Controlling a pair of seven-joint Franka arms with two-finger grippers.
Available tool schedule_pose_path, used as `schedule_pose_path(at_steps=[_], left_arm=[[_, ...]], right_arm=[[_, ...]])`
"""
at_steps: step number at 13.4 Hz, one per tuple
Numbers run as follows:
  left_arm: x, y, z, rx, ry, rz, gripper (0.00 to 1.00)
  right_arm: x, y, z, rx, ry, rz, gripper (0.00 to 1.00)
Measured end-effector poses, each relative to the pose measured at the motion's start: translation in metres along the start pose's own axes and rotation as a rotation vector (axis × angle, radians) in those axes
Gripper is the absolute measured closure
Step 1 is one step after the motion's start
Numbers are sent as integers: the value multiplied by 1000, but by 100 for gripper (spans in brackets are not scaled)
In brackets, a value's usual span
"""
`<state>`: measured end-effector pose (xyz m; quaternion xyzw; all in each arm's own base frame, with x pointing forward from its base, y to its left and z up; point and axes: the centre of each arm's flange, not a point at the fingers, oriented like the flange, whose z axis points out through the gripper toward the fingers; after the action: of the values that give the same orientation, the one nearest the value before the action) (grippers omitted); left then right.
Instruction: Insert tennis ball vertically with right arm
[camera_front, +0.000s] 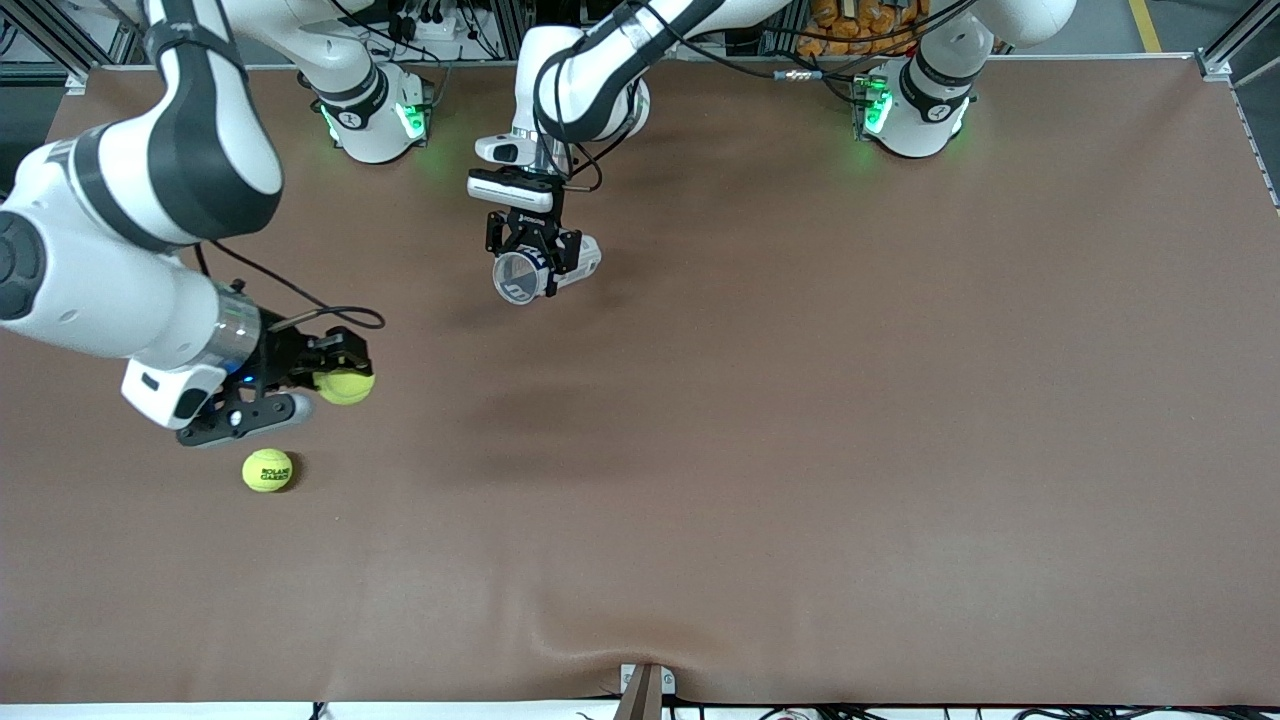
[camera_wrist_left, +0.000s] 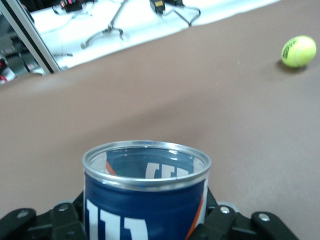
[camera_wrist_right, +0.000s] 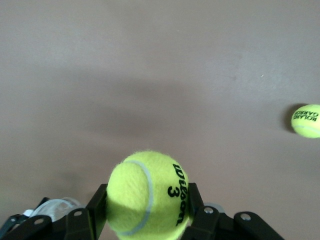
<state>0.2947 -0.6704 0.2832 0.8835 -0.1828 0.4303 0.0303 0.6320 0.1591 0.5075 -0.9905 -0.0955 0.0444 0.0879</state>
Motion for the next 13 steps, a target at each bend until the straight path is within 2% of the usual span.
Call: schedule_pose_path(at_steps=[6,13], left_arm=[[7,-4,9,23,133,-19,21],[-12,2,32,-39,312,-52,19]], right_arm=[[-13,-54,-6,-3,-8,86,33],[-32,-97,5,-29,-96,209,33]])
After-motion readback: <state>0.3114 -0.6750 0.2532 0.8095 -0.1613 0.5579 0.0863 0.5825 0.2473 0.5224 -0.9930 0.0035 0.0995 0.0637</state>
